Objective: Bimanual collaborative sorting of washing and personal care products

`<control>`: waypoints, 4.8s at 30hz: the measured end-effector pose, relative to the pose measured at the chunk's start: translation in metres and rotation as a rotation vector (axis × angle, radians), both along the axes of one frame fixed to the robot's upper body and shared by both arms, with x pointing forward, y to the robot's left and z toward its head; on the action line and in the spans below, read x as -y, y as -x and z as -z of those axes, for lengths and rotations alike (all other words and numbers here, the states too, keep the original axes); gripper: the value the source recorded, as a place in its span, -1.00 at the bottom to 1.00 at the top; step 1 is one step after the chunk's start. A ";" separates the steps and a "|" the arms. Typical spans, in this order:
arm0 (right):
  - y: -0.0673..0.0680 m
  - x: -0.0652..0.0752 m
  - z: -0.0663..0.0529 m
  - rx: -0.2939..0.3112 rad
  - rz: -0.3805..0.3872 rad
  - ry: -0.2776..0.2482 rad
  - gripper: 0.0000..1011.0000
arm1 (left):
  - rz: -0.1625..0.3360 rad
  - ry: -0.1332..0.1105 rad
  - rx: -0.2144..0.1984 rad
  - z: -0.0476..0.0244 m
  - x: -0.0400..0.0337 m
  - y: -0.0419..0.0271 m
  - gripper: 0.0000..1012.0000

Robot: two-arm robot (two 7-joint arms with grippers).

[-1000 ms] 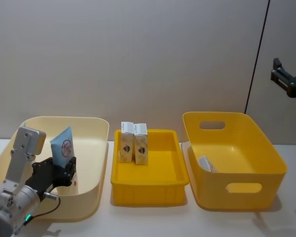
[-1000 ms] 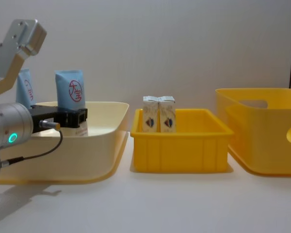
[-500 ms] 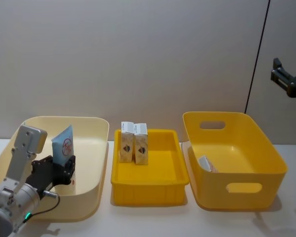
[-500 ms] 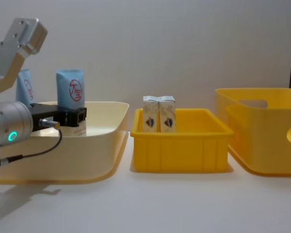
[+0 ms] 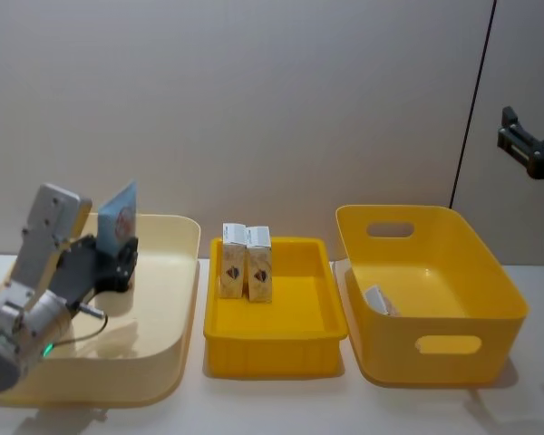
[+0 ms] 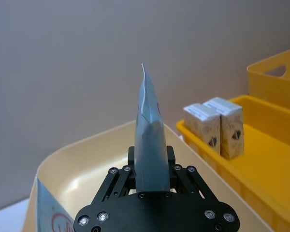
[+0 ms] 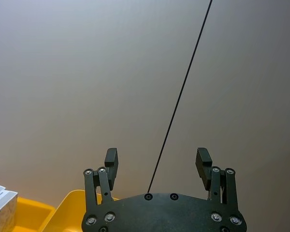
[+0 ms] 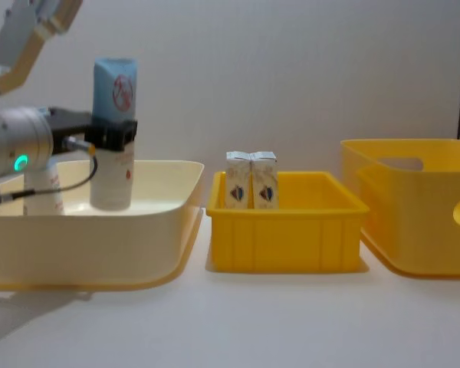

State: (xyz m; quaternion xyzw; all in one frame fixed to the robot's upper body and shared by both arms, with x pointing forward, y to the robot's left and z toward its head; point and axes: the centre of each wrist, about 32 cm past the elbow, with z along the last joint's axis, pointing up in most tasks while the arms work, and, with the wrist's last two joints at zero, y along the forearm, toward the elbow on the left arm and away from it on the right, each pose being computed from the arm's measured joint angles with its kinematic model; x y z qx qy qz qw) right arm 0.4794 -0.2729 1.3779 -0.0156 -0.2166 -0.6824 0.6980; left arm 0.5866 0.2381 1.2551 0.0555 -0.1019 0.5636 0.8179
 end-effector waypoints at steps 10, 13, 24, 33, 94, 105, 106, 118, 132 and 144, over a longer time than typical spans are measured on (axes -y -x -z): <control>0.000 0.000 0.000 0.000 0.000 0.000 0.98 | 0.052 0.020 0.127 -0.0469 0.0025 -0.0138 -0.40; -0.001 0.000 -0.001 0.000 -0.004 0.001 0.98 | 0.072 0.033 0.164 -0.0613 0.0036 -0.0199 -0.40; -0.011 -0.003 -0.003 -0.002 -0.088 0.027 0.98 | 0.146 0.072 0.243 -0.0961 0.0085 -0.0430 -0.40; -0.018 -0.006 -0.004 -0.021 -0.207 0.059 0.98 | 0.194 0.094 0.246 -0.1060 0.0114 -0.0560 -0.40; -0.064 -0.088 0.006 -0.419 -0.672 -0.046 0.98 | 0.486 0.146 0.147 -0.0846 0.0297 -0.0701 -0.40; -0.074 -0.112 0.011 -0.387 -0.636 -0.030 0.98 | 0.509 0.164 0.094 -0.0733 0.0368 -0.0837 -0.40; -0.073 -0.114 0.012 -0.385 -0.625 -0.022 0.98 | 0.507 0.163 0.089 -0.0725 0.0366 -0.0846 -0.40; -0.064 -0.103 0.013 -0.432 -0.548 0.046 0.98 | 0.461 0.126 0.070 -0.0740 0.0281 -0.0900 -0.40; -0.062 -0.093 0.012 -0.476 -0.504 0.081 0.98 | 0.466 0.105 0.055 -0.0815 0.0219 -0.0929 -0.40; -0.068 -0.103 0.017 -0.483 -0.498 0.069 0.98 | 0.543 0.154 0.032 -0.0863 0.0248 -0.0883 -0.40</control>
